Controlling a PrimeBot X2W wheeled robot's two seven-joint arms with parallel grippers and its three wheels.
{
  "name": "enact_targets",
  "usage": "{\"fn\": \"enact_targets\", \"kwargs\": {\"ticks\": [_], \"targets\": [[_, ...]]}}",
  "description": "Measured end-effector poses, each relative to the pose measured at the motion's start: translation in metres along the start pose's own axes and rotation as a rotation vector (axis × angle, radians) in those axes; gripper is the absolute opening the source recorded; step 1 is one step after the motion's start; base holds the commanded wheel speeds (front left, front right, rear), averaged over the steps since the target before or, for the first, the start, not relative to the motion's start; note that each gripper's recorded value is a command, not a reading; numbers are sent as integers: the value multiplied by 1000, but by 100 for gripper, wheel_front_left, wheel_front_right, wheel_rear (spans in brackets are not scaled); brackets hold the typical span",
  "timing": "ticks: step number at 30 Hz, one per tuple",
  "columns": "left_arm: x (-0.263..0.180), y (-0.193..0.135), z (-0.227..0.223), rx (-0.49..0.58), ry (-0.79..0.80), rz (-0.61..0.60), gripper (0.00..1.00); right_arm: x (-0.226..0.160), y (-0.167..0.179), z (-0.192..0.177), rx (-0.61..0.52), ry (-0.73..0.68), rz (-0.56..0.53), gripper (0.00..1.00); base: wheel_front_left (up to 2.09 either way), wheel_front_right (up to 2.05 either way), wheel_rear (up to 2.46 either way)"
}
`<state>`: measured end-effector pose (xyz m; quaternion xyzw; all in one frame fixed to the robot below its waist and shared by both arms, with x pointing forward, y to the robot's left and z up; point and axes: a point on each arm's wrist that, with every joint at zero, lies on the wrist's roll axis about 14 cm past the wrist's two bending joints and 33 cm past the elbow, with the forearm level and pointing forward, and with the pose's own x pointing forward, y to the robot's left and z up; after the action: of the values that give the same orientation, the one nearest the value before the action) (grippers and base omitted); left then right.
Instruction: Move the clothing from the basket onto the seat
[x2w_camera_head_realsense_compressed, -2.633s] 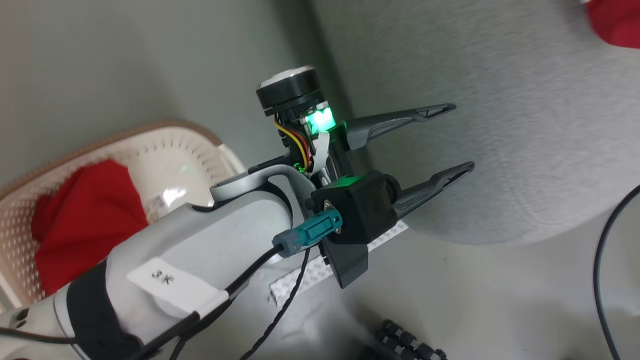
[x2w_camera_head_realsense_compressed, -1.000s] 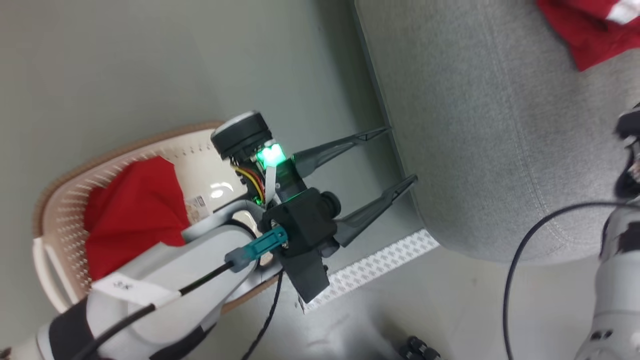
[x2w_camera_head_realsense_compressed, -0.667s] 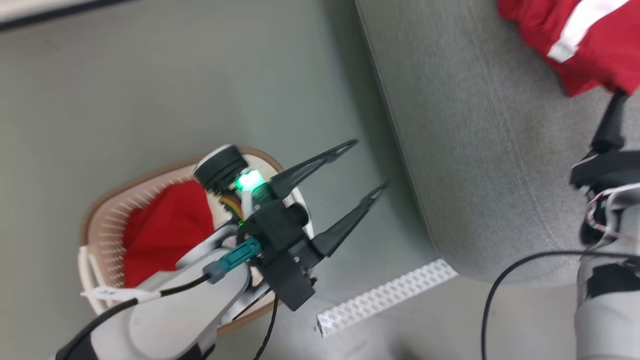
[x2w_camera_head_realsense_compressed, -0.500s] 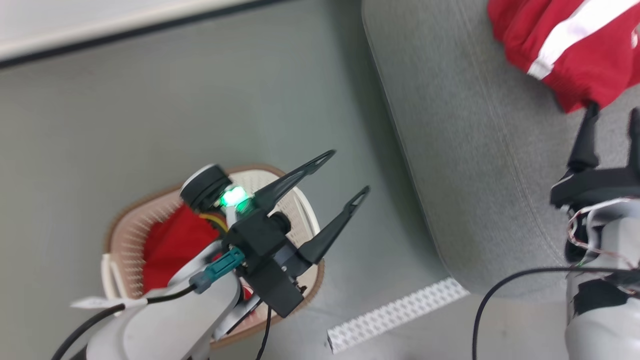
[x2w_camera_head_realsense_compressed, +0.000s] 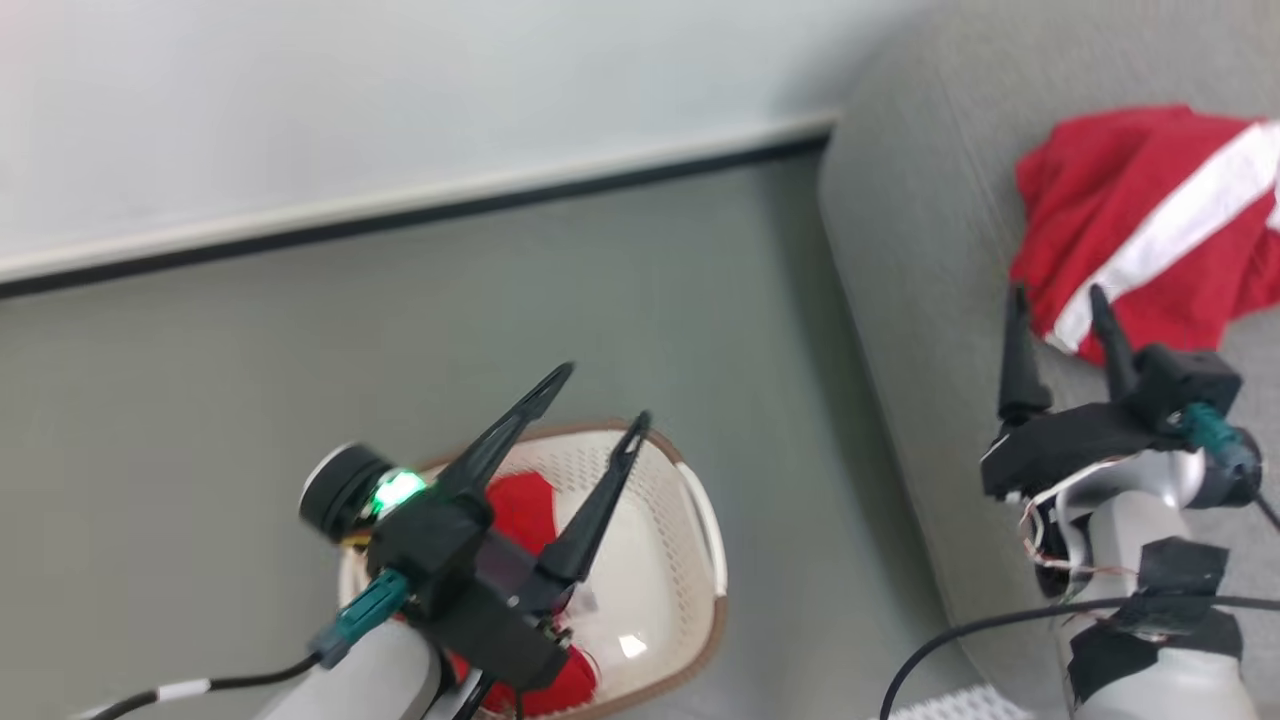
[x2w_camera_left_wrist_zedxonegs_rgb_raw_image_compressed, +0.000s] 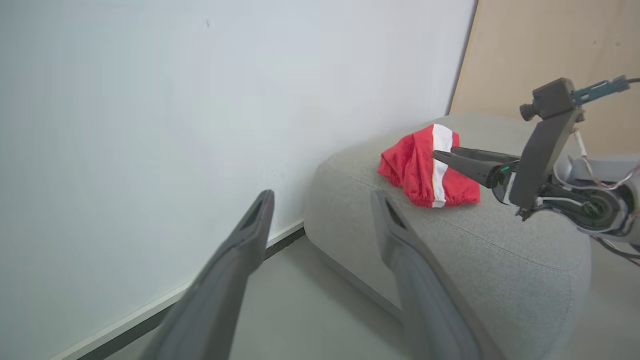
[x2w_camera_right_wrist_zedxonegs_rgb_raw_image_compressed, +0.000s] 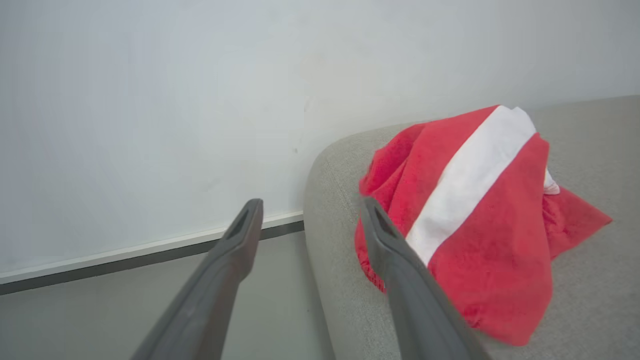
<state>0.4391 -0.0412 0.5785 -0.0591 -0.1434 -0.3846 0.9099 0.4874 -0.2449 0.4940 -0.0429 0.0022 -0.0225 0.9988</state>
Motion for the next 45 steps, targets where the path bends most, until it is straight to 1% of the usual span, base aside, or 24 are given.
{"fn": "enact_targets", "kwargs": {"ticks": [6,12,17,23,25,28,32,36,45], "targets": [[-37,29,16,43,16,174,100,-10,52,19,30,-47,149,100,0,0,0],[-84,57,32,65,20,381,100,-37,99,41,55,-105,291,100,0,0,0],[-125,74,48,98,7,532,100,-65,128,59,67,-159,384,100,0,0,0],[-164,87,66,125,-26,678,100,-92,142,77,76,-223,447,100,0,0,0],[-175,89,68,127,-30,712,100,-101,147,80,78,-236,465,100,0,0,0],[-190,90,69,162,-16,740,100,-113,149,85,83,-256,476,100,0,0,0],[-207,87,67,184,2,773,100,-129,148,79,99,-247,472,100,0,0,0],[-217,81,64,192,15,777,100,-142,144,72,115,-232,457,100,0,0,0],[-227,78,57,181,32,796,100,-158,141,62,102,-214,446,100,0,0,0]]}}
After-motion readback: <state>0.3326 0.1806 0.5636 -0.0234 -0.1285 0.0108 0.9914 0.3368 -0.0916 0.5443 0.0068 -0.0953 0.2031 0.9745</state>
